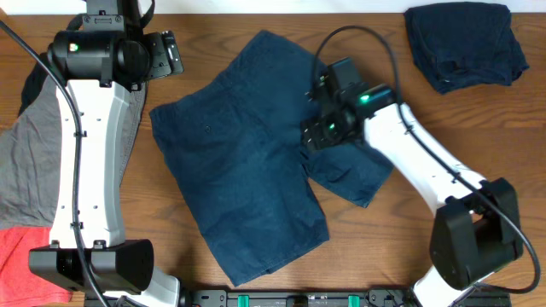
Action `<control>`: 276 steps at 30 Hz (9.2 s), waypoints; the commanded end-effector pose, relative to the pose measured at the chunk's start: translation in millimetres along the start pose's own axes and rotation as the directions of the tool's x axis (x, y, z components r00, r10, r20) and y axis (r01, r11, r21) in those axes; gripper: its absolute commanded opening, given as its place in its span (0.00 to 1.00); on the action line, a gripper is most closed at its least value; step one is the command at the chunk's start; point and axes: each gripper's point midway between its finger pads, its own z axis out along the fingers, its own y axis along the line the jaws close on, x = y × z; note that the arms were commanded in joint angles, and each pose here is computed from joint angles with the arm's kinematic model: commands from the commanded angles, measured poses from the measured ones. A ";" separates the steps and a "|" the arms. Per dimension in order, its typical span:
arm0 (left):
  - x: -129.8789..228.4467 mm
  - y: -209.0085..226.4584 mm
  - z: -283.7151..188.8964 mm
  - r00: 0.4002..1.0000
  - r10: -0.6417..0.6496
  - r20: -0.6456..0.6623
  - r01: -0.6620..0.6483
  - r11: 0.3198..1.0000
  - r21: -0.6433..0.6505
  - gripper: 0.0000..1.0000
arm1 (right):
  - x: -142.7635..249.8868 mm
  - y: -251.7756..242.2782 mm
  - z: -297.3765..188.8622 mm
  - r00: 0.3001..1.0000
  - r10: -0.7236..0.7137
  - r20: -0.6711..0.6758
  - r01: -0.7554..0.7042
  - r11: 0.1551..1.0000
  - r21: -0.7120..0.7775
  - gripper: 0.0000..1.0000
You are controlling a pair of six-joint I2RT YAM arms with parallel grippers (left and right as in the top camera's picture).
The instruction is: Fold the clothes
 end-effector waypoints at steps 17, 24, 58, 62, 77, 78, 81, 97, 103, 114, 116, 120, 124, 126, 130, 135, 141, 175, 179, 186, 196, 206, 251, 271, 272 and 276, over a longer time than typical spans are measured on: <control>-1.1 3.8 5.4 1.000 0.008 -0.006 -0.008 1.000 -0.020 0.93 | 64.5 19.6 67.9 0.943 -0.171 -0.286 0.179 0.984 0.002 0.58; -0.7 3.6 7.4 1.000 0.009 -0.010 -0.009 1.000 -0.021 0.93 | 45.9 -5.5 69.5 0.961 -0.154 -0.228 0.189 0.972 0.141 0.22; 35.9 -2.8 106.5 0.961 0.111 -0.252 -0.127 0.991 -0.048 0.93 | -126.4 -147.9 83.4 0.749 -0.622 0.227 0.490 0.751 0.442 0.10; 41.3 -3.4 119.6 0.951 0.132 -0.280 -0.151 0.988 -0.046 0.93 | -147.2 -134.8 41.4 0.799 -0.460 0.388 0.299 0.863 0.407 0.53; 49.7 -8.5 70.3 0.936 0.207 -0.285 -0.200 0.978 0.052 0.93 | -78.1 -26.7 -171.4 0.818 -0.115 0.563 0.098 0.993 0.059 0.99; 50.5 -7.0 63.0 0.940 0.192 -0.284 -0.186 0.981 0.047 0.93 | -68.4 -25.5 -175.3 0.832 -0.090 0.547 0.078 0.996 0.046 0.99; 54.4 -3.0 42.0 0.950 0.131 -0.284 -0.128 0.991 0.030 0.93 | -37.6 -25.5 -177.0 0.881 -0.001 0.473 -0.005 1.000 0.011 0.99; 110.3 1.8 99.0 0.912 0.143 -0.385 -0.145 0.989 0.025 0.93 | 73.8 -58.8 -86.7 0.868 0.484 0.110 -0.493 0.868 0.066 0.85; 134.0 -8.3 146.6 0.921 0.137 -0.364 -0.119 0.990 0.073 0.92 | 92.6 -61.5 -65.7 0.847 0.528 0.067 -0.532 0.843 0.075 0.81; 171.4 -15.8 197.5 0.876 -0.187 -0.444 0.176 0.982 -0.067 0.82 | 115.8 -74.1 -46.8 0.733 0.676 0.071 -0.679 0.722 0.134 0.66; 180.2 -19.1 205.2 0.862 -0.204 -0.464 0.186 0.979 -0.085 0.82 | 119.1 -76.5 -44.1 0.710 0.700 0.078 -0.702 0.697 0.144 0.68; 198.4 -23.1 217.5 0.830 -0.243 -0.503 0.206 0.970 -0.128 0.82 | 126.2 -81.4 -40.8 0.679 0.728 0.089 -0.731 0.661 0.172 0.66; 210.3 -23.2 226.1 0.805 -0.276 -0.524 0.223 0.961 -0.163 0.78 | 129.9 -80.2 -37.7 0.677 0.732 0.082 -0.733 0.657 0.177 0.63; 212.9 -22.8 228.0 0.802 -0.276 -0.530 0.220 0.961 -0.167 0.68 | 130.4 -78.9 -36.6 0.677 0.732 0.081 -0.732 0.658 0.176 0.62; 213.7 -22.5 228.2 0.801 -0.276 -0.531 0.219 0.961 -0.169 0.27 | 129.0 -75.1 -34.5 0.678 0.730 0.085 -0.732 0.660 0.170 0.56; 213.0 -21.9 223.9 0.800 -0.276 -0.533 0.219 0.961 -0.170 0.06 | 135.1 -71.4 -28.0 0.672 0.736 0.081 -0.736 0.652 0.183 0.54; 204.2 -21.7 207.6 0.803 -0.299 -0.517 0.243 0.954 -0.173 0.06 | 145.8 -66.2 -7.0 0.691 0.719 0.073 -0.718 0.672 0.184 0.55; 180.3 -16.3 150.0 0.852 -0.218 -0.477 0.188 0.976 -0.111 0.06 | 135.6 -103.2 -10.5 0.732 0.658 0.176 -0.681 0.707 0.189 0.01; 166.3 -14.2 114.3 0.881 -0.200 -0.429 0.187 0.980 -0.073 0.06 | 125.5 -109.1 -57.9 0.722 0.644 0.253 -0.686 0.715 0.136 0.02; 156.6 -6.2 52.0 0.919 -0.162 -0.359 0.167 0.986 -0.016 0.06 | 131.1 -106.0 -139.7 0.708 0.614 0.351 -0.680 0.726 0.103 0.01; 163.8 6.3 -9.8 0.939 -0.166 -0.300 0.179 0.984 0.015 0.06 | 130.1 -85.6 -225.6 0.732 0.533 0.425 -0.621 0.779 0.092 0.01; 169.6 6.8 3.0 0.938 -0.167 -0.303 0.177 0.984 0.007 0.06 | 34.4 -118.3 -221.3 0.750 0.366 0.551 -0.525 0.836 0.159 0.01; 11.9 -32.1 174.0 0.912 -0.217 0.349 0.188 0.976 0.113 0.98 | -184.0 -143.9 4.0 0.635 0.132 0.761 -0.241 0.970 0.032 0.99; 101.4 -37.5 112.6 0.975 0.177 -0.132 -0.158 0.977 0.141 0.94 | -59.8 -69.1 37.2 0.974 0.048 0.220 -0.047 0.999 -0.011 0.44; 105.8 -42.3 113.3 0.969 0.201 -0.141 -0.178 0.970 0.165 0.91 | -56.3 -68.7 43.0 0.978 0.049 0.203 -0.047 0.999 -0.011 0.39; 123.6 -65.6 120.5 0.936 0.311 -0.165 -0.267 0.933 0.242 0.80 | -47.1 -70.6 62.5 0.986 0.056 0.157 -0.054 0.998 -0.012 0.24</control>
